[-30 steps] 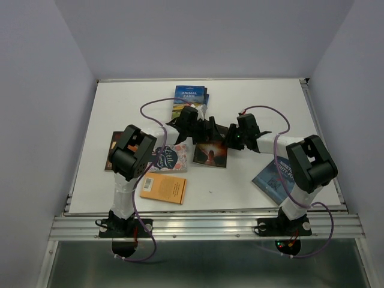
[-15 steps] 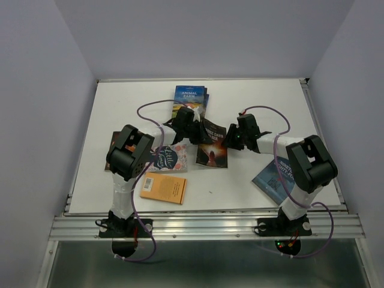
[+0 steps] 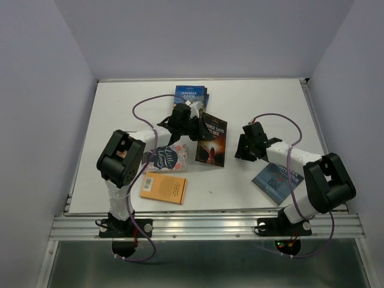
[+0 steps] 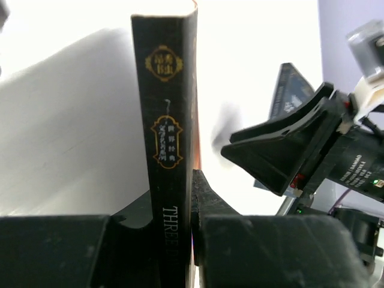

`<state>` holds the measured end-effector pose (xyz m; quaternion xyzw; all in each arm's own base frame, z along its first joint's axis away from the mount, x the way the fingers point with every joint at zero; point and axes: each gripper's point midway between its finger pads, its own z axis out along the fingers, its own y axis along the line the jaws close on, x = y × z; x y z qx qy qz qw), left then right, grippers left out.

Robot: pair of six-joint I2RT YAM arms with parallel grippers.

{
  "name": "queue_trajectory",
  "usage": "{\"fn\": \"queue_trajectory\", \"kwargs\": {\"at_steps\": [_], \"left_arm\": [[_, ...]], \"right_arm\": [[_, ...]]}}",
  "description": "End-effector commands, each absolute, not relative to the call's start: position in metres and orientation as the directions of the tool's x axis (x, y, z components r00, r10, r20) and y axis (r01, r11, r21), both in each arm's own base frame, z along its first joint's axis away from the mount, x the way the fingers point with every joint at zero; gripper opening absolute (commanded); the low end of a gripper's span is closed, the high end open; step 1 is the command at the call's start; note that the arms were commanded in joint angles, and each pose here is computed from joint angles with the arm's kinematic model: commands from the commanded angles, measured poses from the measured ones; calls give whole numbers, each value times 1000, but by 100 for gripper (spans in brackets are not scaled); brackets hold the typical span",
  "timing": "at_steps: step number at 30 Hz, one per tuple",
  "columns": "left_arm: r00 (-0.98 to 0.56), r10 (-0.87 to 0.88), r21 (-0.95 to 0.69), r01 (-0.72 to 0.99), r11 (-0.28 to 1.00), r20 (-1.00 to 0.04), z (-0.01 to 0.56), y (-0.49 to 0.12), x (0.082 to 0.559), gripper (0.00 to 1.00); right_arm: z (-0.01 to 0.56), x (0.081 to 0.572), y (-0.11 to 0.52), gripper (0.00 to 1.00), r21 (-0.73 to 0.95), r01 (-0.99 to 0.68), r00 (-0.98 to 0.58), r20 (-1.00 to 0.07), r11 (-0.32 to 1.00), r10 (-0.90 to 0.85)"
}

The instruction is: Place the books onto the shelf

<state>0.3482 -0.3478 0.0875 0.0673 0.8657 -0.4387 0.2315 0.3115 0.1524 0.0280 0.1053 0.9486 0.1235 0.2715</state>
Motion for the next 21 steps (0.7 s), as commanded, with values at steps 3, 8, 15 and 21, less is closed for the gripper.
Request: {"fn": "queue_trajectory", "kwargs": {"at_steps": [3, 8, 15, 21], "left_arm": [[-684, -104, -637, 597, 488, -722, 214, -358, 372, 0], [-546, -121, -520, 675, 524, -829, 275, -332, 405, 0], [-519, -121, -489, 665, 565, -846, 282, -284, 478, 0], [-603, -52, -554, 691, 463, -796, 239, -286, 527, 0]], "right_arm": [[81, 307, 109, 45, 174, 212, -727, -630, 962, 274], [110, 312, 92, 47, 154, 249, -644, -711, 956, 282], [98, 317, 89, 48, 118, 268, -669, -692, 956, 273], [85, 324, 97, 49, 102, 259, -706, -658, 961, 260]]}}
